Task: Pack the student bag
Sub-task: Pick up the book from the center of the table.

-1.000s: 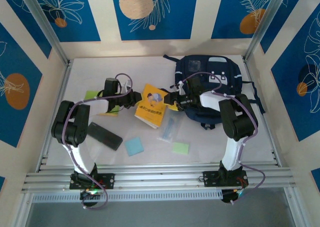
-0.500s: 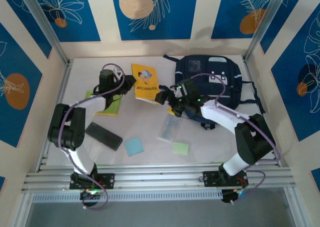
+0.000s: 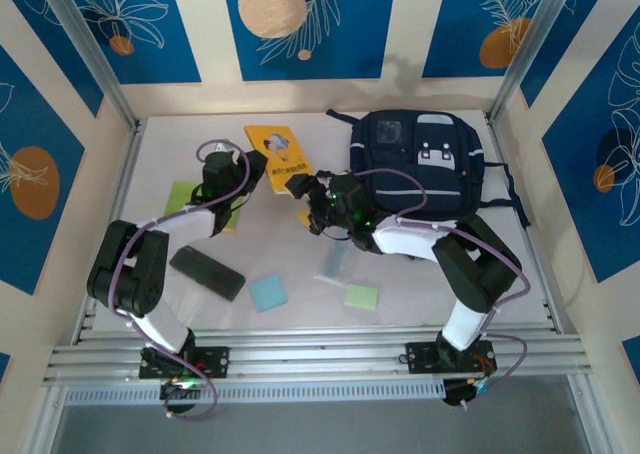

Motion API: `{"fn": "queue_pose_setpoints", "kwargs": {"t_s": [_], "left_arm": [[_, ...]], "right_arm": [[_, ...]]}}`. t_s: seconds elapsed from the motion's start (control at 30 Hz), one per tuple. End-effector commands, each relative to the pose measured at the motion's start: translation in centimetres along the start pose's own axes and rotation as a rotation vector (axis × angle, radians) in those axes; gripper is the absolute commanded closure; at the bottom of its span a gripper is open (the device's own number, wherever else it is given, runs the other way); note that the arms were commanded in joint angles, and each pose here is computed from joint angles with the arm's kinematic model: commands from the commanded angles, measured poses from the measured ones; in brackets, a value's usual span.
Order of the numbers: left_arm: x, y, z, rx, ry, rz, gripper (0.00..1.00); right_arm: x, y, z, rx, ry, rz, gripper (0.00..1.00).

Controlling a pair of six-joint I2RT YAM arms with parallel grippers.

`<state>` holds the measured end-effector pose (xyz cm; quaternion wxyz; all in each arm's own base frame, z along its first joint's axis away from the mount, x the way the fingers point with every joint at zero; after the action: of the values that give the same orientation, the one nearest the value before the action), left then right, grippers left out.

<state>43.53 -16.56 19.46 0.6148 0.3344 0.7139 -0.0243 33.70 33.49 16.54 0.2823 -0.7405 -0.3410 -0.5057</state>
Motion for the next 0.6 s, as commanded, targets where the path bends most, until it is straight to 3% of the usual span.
{"fn": "queue_pose_setpoints", "kwargs": {"t_s": [0.0, 0.23, 0.33, 0.4, 0.5, 0.57], "left_arm": [[-3.5, 1.2, -0.5, -0.085, -0.141, -0.04, 1.0], [-2.8, -0.1, -1.0, -0.103, -0.16, -0.106, 1.0], [-2.6, -0.5, -1.4, -0.1, -0.159, -0.115, 1.0], [-2.5, -0.8, -1.5, -0.094, -0.159, -0.121, 1.0], [-2.4, -1.1, -1.7, -0.087, -0.153, -0.118, 1.0], [-2.3, -1.3, -1.7, -0.078, -0.143, -0.113, 1.0]], "right_arm": [[2.2, 0.9, 0.9, -0.055, 0.164, 0.08, 0.0], [2.9, 1.5, 2.8, -0.036, 0.288, 0.138, 0.1], [2.9, 2.1, 3.1, -0.043, 0.311, 0.139, 0.24], [2.6, 2.7, 3.1, -0.058, 0.32, 0.139, 0.4], [2.6, 3.5, 2.7, -0.077, 0.329, 0.134, 0.79], [2.8, 3.6, 2.4, -0.082, 0.332, 0.12, 0.89]]}}
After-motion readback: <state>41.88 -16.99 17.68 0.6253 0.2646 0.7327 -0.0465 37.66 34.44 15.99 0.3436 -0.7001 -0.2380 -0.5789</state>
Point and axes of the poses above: each hand's point on the last joint's axis, 136 mm out from that joint toward the fingers, its own z axis out along the fingers, its own x axis along the line the jaws close on, y = z × x, the point moved 3 cm from there along -z, back along the fingers, and after that the axes turned 3 degrees about z, right-handed, at the moved point
